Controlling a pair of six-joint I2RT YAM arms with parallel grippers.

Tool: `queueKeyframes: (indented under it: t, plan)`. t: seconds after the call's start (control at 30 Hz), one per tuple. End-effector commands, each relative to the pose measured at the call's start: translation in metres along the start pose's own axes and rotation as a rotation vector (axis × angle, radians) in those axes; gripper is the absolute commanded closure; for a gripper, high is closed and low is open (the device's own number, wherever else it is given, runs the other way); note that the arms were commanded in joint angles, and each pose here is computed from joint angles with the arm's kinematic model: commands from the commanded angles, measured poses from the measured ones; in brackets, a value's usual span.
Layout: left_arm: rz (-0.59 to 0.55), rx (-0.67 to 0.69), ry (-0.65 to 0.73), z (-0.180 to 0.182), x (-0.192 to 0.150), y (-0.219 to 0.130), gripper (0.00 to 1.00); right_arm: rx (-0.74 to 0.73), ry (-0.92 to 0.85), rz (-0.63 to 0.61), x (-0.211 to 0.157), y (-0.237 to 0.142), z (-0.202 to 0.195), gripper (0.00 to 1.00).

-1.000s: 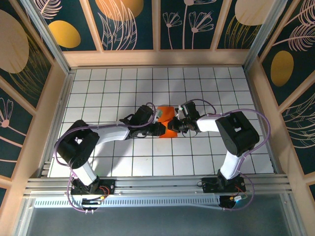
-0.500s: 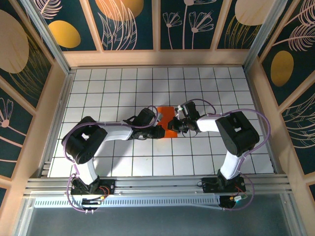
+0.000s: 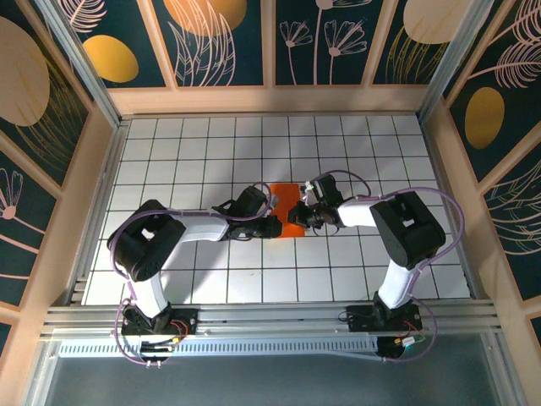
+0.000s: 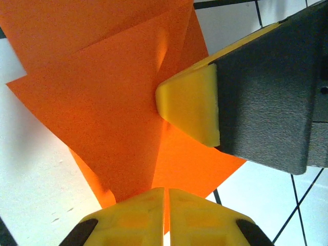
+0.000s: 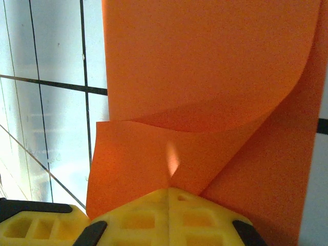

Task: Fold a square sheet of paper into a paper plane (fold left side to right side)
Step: Fold the triangle a second time at the center of the table.

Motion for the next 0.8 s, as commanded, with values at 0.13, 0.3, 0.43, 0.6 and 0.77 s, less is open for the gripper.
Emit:
queueKeyframes:
  t: [0.13, 0.3, 0.43, 0.6, 0.77]
  plan:
    - [0.029, 0.037, -0.007, 0.01, -0.009, 0.007, 0.9, -0.087, 0.019, 0.039, -0.008, 0.006, -0.015, 1.0]
    - [0.036, 0.042, -0.009, 0.012, -0.011, 0.009, 0.9, -0.09, 0.02, 0.043, -0.009, 0.007, -0.016, 1.0]
    - [0.039, 0.049, -0.011, 0.014, -0.013, 0.01, 0.9, -0.09, 0.018, 0.043, -0.008, 0.007, -0.015, 1.0]
    - [0.045, 0.056, -0.015, 0.016, -0.015, 0.011, 0.91, -0.088, 0.015, 0.044, -0.008, 0.006, -0.015, 1.0]
    - [0.057, 0.073, -0.02, 0.02, -0.019, 0.012, 0.92, -0.064, -0.002, 0.032, -0.004, 0.003, -0.007, 1.0]
Point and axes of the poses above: each hand's point on the last joint's axis, 136 mm out from that joint toward the fingers, its own y axis out along the fingers, its own z axis along the line the jaws close on, x = y × z, the point moved 8 cm from there along -y, back along the fingers, and after that the axes turned 6 degrees about y, right-handed, at the moved point
